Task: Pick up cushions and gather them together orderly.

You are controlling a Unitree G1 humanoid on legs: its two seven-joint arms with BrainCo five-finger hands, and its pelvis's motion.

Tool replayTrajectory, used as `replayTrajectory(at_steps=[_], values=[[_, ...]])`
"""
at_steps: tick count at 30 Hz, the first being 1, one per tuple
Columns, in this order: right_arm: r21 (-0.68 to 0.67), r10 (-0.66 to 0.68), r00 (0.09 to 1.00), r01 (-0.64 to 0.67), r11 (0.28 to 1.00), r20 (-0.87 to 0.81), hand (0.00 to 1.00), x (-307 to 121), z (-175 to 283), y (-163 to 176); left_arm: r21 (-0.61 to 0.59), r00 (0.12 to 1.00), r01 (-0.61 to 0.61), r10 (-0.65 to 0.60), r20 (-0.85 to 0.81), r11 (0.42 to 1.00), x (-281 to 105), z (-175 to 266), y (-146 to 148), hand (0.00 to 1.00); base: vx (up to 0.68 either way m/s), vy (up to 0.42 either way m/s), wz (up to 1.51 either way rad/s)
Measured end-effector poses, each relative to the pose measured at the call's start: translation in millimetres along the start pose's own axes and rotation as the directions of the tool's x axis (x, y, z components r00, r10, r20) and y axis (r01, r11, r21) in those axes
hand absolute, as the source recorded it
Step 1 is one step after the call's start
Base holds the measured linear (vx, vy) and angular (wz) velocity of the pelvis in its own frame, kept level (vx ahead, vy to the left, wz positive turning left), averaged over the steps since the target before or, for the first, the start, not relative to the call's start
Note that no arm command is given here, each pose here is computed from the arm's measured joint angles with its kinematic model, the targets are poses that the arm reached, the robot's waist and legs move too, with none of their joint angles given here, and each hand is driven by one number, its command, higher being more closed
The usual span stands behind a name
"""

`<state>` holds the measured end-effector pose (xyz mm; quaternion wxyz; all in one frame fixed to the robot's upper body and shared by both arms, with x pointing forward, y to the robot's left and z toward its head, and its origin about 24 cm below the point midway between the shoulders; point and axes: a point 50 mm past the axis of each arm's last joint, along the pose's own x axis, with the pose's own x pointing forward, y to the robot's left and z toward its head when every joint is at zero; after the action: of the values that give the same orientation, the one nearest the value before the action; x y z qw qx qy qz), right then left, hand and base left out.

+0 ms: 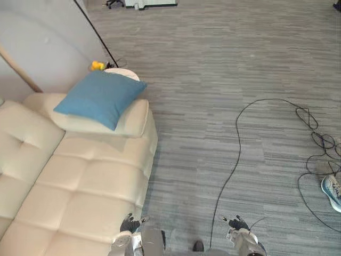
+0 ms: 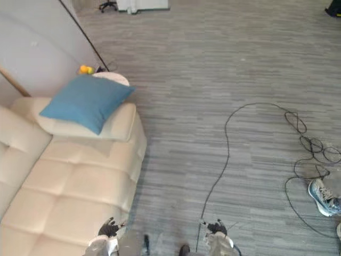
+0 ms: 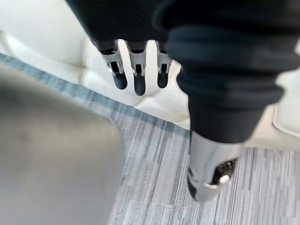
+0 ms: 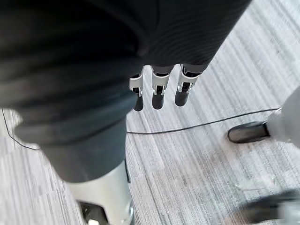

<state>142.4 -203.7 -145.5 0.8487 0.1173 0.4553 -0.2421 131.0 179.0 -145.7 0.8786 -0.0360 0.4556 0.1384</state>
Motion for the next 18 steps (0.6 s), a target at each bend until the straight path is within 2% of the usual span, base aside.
replayTrajectory(at_steps=[7,11,14,18], values=[[-0.015,-0.008,0.999,0.008,1.0,-0.038,0.0,-2,-13,-6,0.02,1.0,-0.011,0.011,-0.014,1.0,0,-4,8,0.0,0.45,0.169,-0.13],[-0.04,0.016,0.998,-0.019,0.999,-0.06,0.0,-6,-24,-5,0.039,0.999,0.004,-0.003,-0.047,0.999,-2,-11,9,0.0,0.45,0.084,0.4],[-0.026,0.013,0.998,-0.015,1.0,-0.059,0.0,-5,-23,-5,0.028,0.999,0.007,-0.006,-0.052,1.0,-2,-12,8,0.0,0.42,-0.051,0.69],[-0.004,0.005,0.998,-0.006,1.0,-0.068,0.0,-6,-25,-8,0.008,0.998,-0.012,0.013,-0.064,1.0,-3,-16,11,0.0,0.42,-0.233,0.65]])
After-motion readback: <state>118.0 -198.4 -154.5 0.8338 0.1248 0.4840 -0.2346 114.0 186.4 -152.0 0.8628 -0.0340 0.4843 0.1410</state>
